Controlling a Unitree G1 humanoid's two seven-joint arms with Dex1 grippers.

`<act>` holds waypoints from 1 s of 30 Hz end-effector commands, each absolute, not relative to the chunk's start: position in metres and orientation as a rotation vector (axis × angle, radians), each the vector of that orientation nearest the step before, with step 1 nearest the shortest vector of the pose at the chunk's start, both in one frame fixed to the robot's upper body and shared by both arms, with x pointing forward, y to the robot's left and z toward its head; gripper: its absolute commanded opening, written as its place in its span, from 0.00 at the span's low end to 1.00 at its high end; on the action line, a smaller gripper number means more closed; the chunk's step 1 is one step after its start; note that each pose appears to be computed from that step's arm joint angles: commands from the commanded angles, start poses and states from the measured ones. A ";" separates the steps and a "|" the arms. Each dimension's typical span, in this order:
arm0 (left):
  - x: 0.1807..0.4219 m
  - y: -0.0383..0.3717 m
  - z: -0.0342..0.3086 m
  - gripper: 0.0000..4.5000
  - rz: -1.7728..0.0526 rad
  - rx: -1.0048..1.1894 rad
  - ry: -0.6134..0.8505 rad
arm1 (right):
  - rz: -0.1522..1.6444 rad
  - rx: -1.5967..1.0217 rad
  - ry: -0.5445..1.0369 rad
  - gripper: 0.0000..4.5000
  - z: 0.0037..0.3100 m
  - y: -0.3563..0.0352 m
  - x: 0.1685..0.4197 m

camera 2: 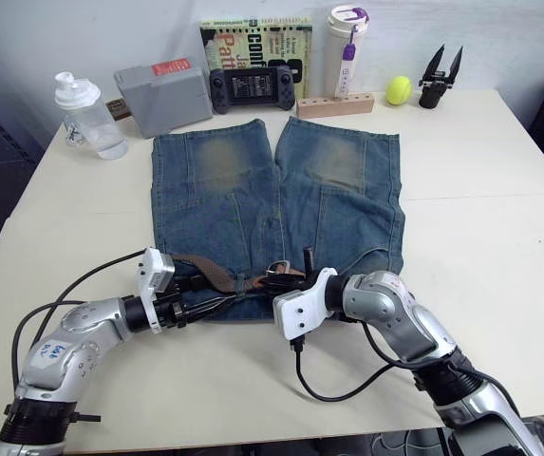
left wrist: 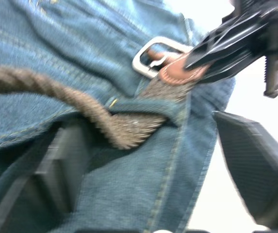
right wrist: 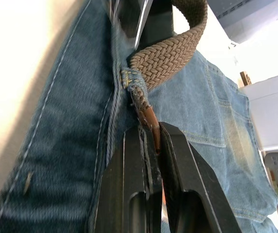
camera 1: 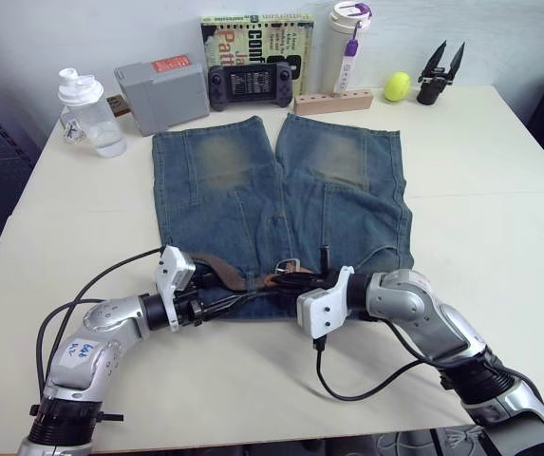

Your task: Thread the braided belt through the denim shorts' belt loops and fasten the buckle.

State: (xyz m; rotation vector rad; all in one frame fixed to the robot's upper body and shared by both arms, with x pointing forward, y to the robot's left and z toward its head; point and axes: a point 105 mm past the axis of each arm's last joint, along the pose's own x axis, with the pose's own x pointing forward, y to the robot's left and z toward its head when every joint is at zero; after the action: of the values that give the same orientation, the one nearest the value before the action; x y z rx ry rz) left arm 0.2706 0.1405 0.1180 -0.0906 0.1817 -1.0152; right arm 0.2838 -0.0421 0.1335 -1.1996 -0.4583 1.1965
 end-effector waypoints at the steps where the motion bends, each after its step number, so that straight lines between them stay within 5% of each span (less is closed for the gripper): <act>1: 0.247 0.145 0.132 0.98 -1.018 -0.067 0.147 | 1.169 -1.198 -0.503 0.00 0.143 -0.039 0.279; 5: 0.236 0.141 0.123 0.80 -0.995 -0.081 0.172 | 1.151 -1.197 -0.493 0.00 0.144 -0.041 0.279; 13: 0.254 0.147 0.093 0.01 -0.790 0.003 0.234 | 1.133 -1.200 -0.495 0.00 0.147 -0.046 0.275; 21: 0.240 0.149 0.051 0.01 -0.778 0.218 0.368 | 1.058 -1.224 -0.494 0.00 0.170 -0.067 0.275; 30: 0.236 0.142 0.047 0.01 -0.816 0.300 0.350 | 0.898 -1.273 -0.428 0.00 0.210 -0.121 0.289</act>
State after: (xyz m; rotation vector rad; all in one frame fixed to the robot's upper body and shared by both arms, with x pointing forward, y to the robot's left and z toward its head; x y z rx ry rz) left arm 0.2494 0.1406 0.0831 0.2398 0.2197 -0.7999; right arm 0.2757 -0.0730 0.1604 -1.2377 -0.4338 1.0894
